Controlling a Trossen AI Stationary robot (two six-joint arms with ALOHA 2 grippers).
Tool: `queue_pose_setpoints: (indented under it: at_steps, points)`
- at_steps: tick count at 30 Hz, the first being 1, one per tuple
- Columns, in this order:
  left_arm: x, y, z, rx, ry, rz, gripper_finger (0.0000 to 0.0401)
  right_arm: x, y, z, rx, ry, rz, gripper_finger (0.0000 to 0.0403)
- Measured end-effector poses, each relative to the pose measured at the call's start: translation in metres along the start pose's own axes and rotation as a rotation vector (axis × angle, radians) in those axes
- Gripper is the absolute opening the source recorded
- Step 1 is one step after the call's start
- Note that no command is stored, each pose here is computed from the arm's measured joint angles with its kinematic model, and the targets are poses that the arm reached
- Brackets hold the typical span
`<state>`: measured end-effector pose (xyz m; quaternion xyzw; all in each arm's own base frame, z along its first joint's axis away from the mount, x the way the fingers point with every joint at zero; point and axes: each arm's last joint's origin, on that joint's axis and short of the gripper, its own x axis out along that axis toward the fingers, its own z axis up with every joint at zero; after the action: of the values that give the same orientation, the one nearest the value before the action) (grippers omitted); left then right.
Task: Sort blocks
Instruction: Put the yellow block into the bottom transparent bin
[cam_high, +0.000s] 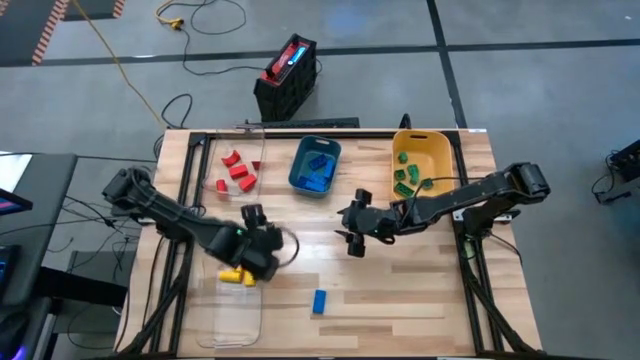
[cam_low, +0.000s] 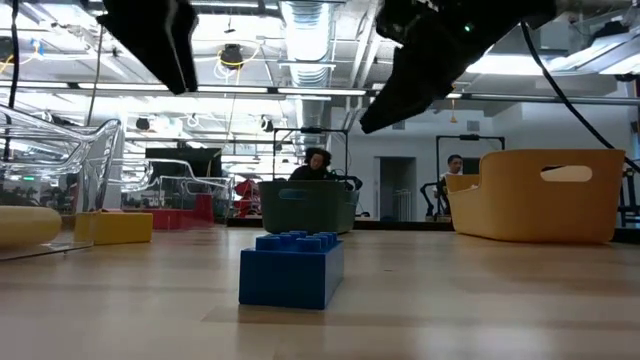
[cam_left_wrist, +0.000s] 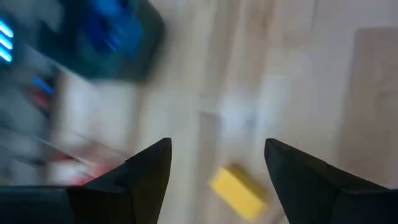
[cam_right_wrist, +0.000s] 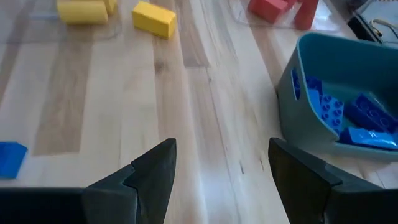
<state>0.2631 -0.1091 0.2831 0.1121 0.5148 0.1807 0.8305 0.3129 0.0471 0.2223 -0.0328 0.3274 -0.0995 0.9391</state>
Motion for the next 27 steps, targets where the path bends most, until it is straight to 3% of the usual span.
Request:
queue_pose_setpoints:
  at_steps: [4, 10, 13, 16, 20, 24, 27]
  points:
    - [-0.007, -0.005, -0.002, 0.155, -0.085, 0.107, 0.0251, 0.001, 0.001, -0.008, -0.038, 0.005, -0.068, 0.0265]
    - [-0.006, -0.007, 0.001, 0.118, -0.080, 0.047, 0.0251, 0.005, -0.002, -0.020, -0.040, 0.011, -0.109, 0.0265]
    - [-0.006, -0.007, 0.000, 0.031, -0.061, 0.006, 0.0251, 0.006, 0.000, -0.026, -0.049, 0.021, -0.106, 0.0265]
    - [-0.001, 0.011, 0.011, -0.159, -0.035, -0.030, 0.0251, 0.007, -0.002, -0.028, -0.062, 0.022, -0.119, 0.0265]
    - [0.016, 0.027, 0.015, -0.313, 0.069, -0.070, 0.0251, 0.007, -0.008, -0.021, -0.029, -0.037, -0.134, 0.0265]
    - [0.023, 0.038, 0.013, -0.385, 0.147, -0.058, 0.0251, 0.006, -0.006, -0.019, -0.025, -0.053, -0.127, 0.0265]
    - [0.023, 0.038, 0.014, -0.354, 0.123, -0.033, 0.0251, 0.005, -0.003, -0.020, -0.029, -0.055, -0.128, 0.0265]
